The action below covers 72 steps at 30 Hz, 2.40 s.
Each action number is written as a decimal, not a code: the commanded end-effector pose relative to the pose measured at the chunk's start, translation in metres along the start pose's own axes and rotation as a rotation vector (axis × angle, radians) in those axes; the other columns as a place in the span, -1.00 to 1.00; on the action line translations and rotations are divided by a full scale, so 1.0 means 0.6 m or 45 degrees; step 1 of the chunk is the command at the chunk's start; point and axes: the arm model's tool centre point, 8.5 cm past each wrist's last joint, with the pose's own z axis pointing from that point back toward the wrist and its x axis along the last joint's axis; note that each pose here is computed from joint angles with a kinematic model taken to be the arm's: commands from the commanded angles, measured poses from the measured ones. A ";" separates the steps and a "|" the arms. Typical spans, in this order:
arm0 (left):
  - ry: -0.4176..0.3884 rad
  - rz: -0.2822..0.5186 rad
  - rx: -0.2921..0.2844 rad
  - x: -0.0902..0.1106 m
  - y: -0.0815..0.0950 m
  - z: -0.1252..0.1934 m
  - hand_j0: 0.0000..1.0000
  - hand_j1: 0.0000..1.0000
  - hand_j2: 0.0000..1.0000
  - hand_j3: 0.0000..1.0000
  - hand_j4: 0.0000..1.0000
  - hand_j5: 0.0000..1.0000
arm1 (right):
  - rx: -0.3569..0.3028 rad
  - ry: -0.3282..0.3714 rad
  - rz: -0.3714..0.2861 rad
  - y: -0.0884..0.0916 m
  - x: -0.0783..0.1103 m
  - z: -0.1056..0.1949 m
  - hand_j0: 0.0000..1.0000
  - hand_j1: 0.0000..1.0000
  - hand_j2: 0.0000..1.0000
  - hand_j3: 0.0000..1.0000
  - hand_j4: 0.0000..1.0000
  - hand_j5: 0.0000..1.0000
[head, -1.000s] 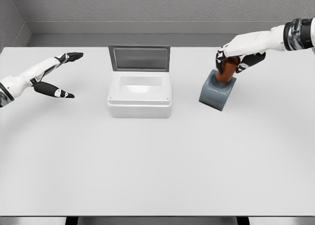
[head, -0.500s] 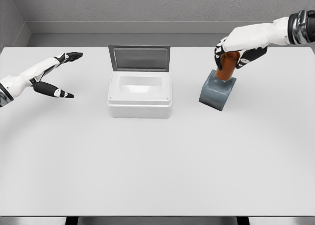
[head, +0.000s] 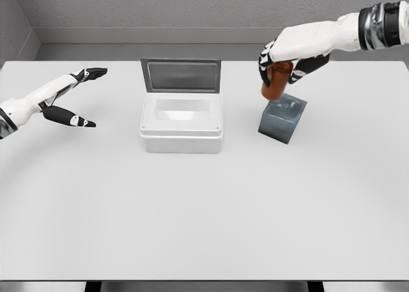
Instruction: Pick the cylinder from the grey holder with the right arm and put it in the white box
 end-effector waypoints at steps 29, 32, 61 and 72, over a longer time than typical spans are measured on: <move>0.076 0.044 0.081 -0.022 0.043 -0.026 1.00 1.00 1.00 1.00 1.00 1.00 | -0.009 -0.217 0.104 -0.071 0.079 -0.123 -0.14 -0.14 -0.14 -0.14 -0.14 -0.14; 0.066 0.050 0.079 -0.019 0.040 -0.034 1.00 1.00 1.00 1.00 1.00 1.00 | -0.005 -0.190 0.085 -0.067 0.066 -0.121 -0.14 -0.14 -0.14 -0.14 -0.14 -0.14; 0.047 0.049 0.074 -0.013 0.038 -0.043 1.00 1.00 1.00 1.00 1.00 1.00 | 0.024 -0.171 0.088 -0.066 0.060 -0.154 0.94 0.94 0.94 0.94 0.94 0.94; 0.050 0.049 0.074 -0.014 0.038 -0.042 1.00 1.00 1.00 1.00 1.00 1.00 | -0.025 -0.206 0.133 -0.080 0.080 -0.131 1.00 1.00 1.00 1.00 1.00 1.00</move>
